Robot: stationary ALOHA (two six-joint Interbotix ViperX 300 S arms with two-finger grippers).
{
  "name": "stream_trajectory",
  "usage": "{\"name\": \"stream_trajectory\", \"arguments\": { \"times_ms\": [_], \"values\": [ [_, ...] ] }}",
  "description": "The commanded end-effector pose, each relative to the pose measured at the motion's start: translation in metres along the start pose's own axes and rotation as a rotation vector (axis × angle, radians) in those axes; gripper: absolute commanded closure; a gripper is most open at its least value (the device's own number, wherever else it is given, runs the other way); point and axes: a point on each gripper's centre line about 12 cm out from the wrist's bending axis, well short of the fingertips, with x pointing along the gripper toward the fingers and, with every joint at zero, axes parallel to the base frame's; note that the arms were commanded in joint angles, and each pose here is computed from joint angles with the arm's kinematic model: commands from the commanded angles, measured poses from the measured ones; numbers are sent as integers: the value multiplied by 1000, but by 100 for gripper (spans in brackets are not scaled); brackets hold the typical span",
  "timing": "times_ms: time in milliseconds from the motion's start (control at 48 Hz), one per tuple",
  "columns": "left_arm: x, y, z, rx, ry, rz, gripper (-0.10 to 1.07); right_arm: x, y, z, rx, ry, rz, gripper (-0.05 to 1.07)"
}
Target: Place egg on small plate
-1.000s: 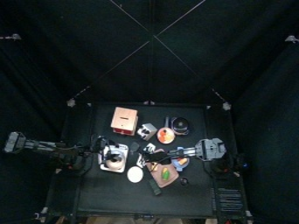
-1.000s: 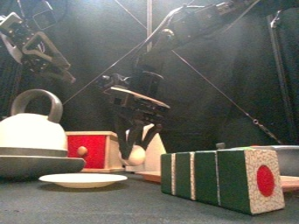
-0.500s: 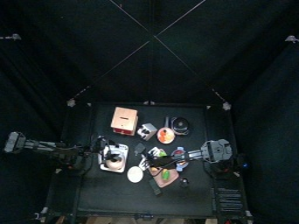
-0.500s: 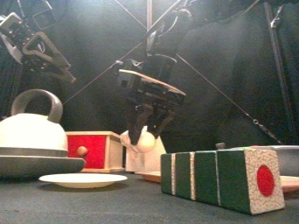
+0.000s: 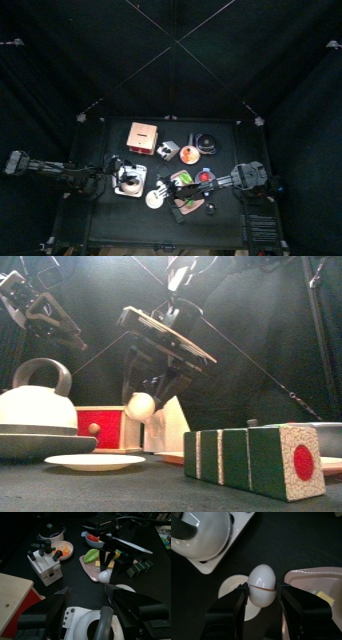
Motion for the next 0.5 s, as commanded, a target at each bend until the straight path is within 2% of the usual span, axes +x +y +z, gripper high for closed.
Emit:
{"name": "stream_trajectory", "arguments": {
  "times_ms": [0,125,229,354,479],
  "values": [
    [-1,-1,11,-8,-29,-8,5,-11,12,-4,96,-37,54,38],
    [-1,-1,10,-12,-26,-10,5,-3,16,-25,217,-58,58,38],
    [-1,-2,10,-17,-26,-12,5,-4,19,-31,291,-112,54,38],
    [-1,-2,10,-17,-25,-12,5,-8,19,-33,304,-196,44,38],
    [-1,-2,9,-15,-22,-12,5,-6,21,-37,319,-199,37,38]
  ]
}}
